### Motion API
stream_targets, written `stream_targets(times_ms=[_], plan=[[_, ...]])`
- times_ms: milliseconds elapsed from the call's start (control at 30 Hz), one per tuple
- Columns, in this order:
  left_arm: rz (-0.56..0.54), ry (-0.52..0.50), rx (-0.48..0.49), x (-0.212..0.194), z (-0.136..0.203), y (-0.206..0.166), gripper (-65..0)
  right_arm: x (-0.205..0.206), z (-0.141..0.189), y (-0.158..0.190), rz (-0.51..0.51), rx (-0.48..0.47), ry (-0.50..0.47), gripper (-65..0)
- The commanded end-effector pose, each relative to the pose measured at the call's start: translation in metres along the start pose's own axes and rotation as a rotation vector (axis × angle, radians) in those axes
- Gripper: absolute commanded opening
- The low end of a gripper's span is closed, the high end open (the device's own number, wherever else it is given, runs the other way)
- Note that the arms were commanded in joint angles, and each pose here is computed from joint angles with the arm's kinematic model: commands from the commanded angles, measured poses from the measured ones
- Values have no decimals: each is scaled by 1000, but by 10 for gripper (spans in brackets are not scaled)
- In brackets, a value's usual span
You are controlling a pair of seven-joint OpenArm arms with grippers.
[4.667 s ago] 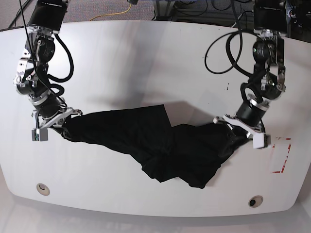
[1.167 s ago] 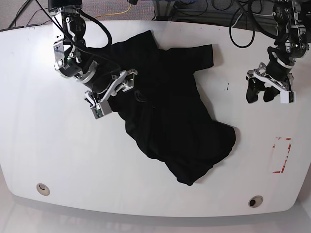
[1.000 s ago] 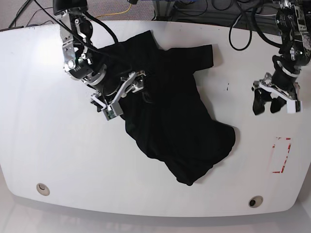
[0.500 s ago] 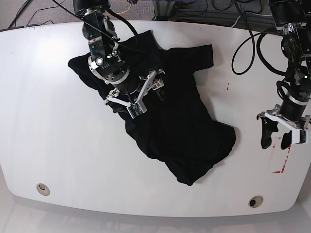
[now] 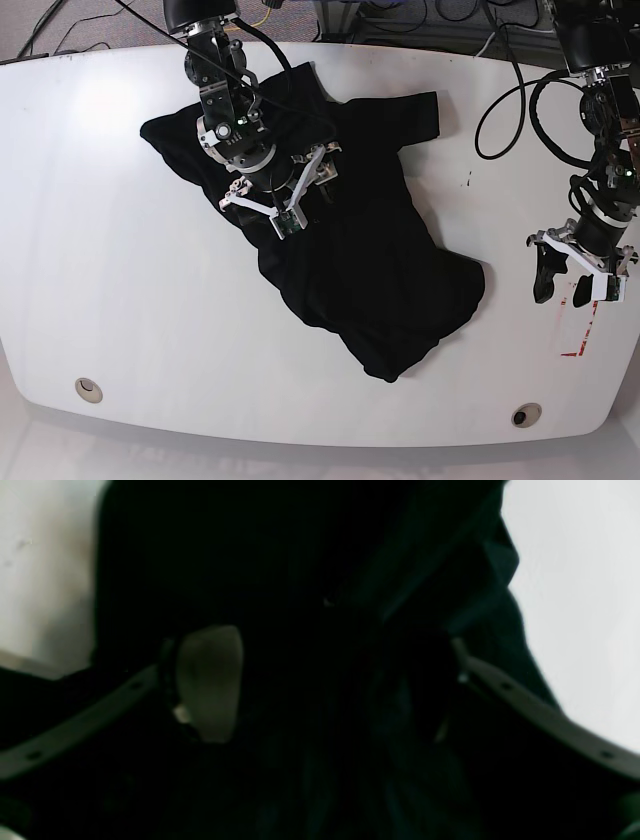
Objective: Layout the t-shirt on the table in an organized manner, then fold the t-shirt properly
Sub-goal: 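Move the right gripper onto the shirt's middle and the left gripper aside, then grasp the shirt hem corner with the left gripper, right gripper holding fabric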
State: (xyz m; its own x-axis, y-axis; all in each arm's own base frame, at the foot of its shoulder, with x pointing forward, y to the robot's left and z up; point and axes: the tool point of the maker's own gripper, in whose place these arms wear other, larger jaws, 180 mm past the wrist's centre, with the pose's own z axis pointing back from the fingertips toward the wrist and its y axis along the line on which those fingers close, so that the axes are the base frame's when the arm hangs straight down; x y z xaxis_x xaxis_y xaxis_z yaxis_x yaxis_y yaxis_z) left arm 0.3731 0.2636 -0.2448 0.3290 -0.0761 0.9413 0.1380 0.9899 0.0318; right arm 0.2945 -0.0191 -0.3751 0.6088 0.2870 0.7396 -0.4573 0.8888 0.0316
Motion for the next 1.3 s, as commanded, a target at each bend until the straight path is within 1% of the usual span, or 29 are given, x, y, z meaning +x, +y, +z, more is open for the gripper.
stream_targets(times_ms=[0, 200, 400, 667, 733, 967, 1100, 1267], plan=[[-16, -54, 4, 19, 2, 4, -268, 10, -2, -3, -2, -5, -35, -224], [-17, -48, 2, 16, 2, 3, -268, 3, -11, -7, -6, -7, -6, -238], [-15, -47, 1, 15, 2, 3, -268, 7, -11, -18, -27, -30, -41, -239], [-8, -22, 0, 5, 3, 3, -268, 7, -11, -22, -32, -40, -41, -252], [-5, -16, 1, 2, 2, 4, -268, 6, -11, -22, -31, -41, -40, -279], [2, -4, 4, -2, 2, 5, -268, 2, -13, -22, -34, -39, -28, -507], [6, -3, 3, -3, 1, 5, -268, 2, -13, -22, -35, -38, -27, -650], [40, -13, -8, -6, -2, -5, -268, 3, -12, -21, -35, -38, -31, -650]])
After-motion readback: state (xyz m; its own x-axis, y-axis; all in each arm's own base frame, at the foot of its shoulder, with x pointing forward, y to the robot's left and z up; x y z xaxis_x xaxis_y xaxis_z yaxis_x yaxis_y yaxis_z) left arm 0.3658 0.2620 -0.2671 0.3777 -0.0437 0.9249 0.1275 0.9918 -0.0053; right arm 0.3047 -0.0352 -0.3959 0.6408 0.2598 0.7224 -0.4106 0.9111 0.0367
